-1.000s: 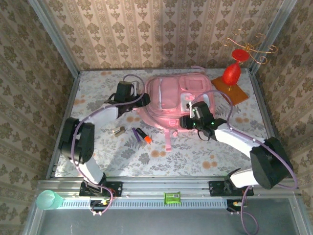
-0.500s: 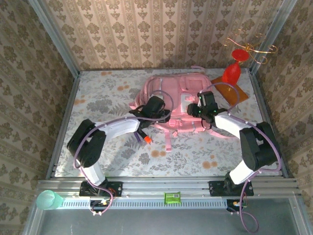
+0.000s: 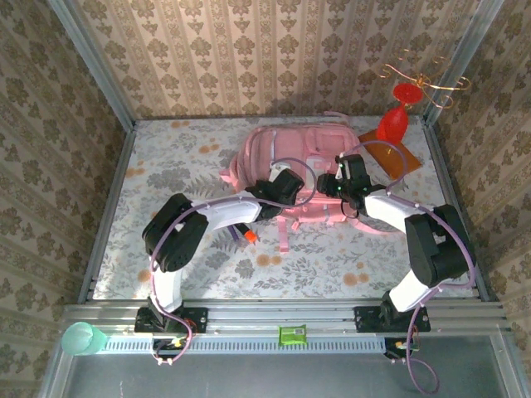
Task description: Pack the student bag
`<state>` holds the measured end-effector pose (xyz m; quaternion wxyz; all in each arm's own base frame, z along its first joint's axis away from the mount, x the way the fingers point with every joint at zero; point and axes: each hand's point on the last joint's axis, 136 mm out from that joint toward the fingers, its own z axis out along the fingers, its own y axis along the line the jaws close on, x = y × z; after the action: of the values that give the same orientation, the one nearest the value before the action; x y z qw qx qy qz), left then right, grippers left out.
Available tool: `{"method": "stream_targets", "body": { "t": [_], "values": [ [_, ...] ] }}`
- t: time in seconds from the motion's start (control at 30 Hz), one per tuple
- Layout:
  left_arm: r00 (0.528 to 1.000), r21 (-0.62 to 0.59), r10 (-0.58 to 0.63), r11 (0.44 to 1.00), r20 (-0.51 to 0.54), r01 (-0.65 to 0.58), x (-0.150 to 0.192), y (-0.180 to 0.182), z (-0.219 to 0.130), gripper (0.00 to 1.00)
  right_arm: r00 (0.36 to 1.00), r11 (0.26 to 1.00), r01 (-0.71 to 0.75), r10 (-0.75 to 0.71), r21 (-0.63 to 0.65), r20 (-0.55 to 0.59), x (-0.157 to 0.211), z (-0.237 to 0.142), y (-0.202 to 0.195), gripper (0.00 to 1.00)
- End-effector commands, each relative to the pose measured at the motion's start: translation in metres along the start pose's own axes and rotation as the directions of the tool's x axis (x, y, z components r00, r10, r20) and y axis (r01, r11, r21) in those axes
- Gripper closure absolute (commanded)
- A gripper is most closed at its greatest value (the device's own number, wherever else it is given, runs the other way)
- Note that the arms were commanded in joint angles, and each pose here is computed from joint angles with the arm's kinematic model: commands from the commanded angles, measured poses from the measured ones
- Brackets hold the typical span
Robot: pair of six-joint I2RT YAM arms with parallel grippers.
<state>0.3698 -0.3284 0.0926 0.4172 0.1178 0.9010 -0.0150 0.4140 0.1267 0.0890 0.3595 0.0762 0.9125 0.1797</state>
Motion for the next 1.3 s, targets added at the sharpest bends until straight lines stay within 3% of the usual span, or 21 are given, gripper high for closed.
{"method": "stream_targets", "body": {
  "t": [0.0, 0.33, 0.57, 0.77, 0.93, 1.13, 1.27],
  "values": [
    [0.995, -0.091, 0.009, 0.996, 0.103, 0.000, -0.029, 0.015, -0.005, 0.27, 0.997, 0.999, 0.005, -0.002, 0.037, -0.077, 0.025, 0.009, -0.016, 0.55],
    [0.992, -0.105, -0.034, 0.993, 0.121, 0.046, -0.041, 0.054, -0.016, 0.56, 0.995, 0.998, 0.006, 0.000, 0.056, -0.097, 0.027, 0.011, -0.022, 0.55],
    [0.987, -0.054, -0.130, 0.989, 0.097, 0.136, -0.028, 0.086, -0.027, 0.64, 0.995, 0.998, 0.008, -0.002, 0.067, -0.101, 0.028, 0.011, -0.026, 0.55],
    [0.986, 0.133, -0.158, 0.980, 0.045, 0.150, -0.026, 0.061, -0.030, 0.57, 0.994, 0.998, 0.007, 0.000, 0.061, -0.105, 0.030, 0.012, -0.026, 0.55],
    [0.992, 0.209, -0.125, 0.970, 0.005, 0.121, -0.025, 0.054, -0.023, 0.48, 0.994, 0.998, 0.008, -0.002, 0.055, -0.108, 0.031, 0.011, -0.025, 0.54],
    [1.000, 0.343, -0.023, 0.939, -0.016, 0.027, -0.031, 0.061, -0.028, 0.37, 0.994, 0.999, 0.008, -0.003, 0.044, -0.111, 0.031, 0.011, -0.023, 0.54],
    [0.990, 0.433, 0.140, 0.891, 0.023, -0.135, -0.036, 0.068, -0.043, 0.31, 0.993, 0.999, 0.012, -0.008, 0.039, -0.115, 0.031, 0.011, -0.022, 0.54]
  ]
}}
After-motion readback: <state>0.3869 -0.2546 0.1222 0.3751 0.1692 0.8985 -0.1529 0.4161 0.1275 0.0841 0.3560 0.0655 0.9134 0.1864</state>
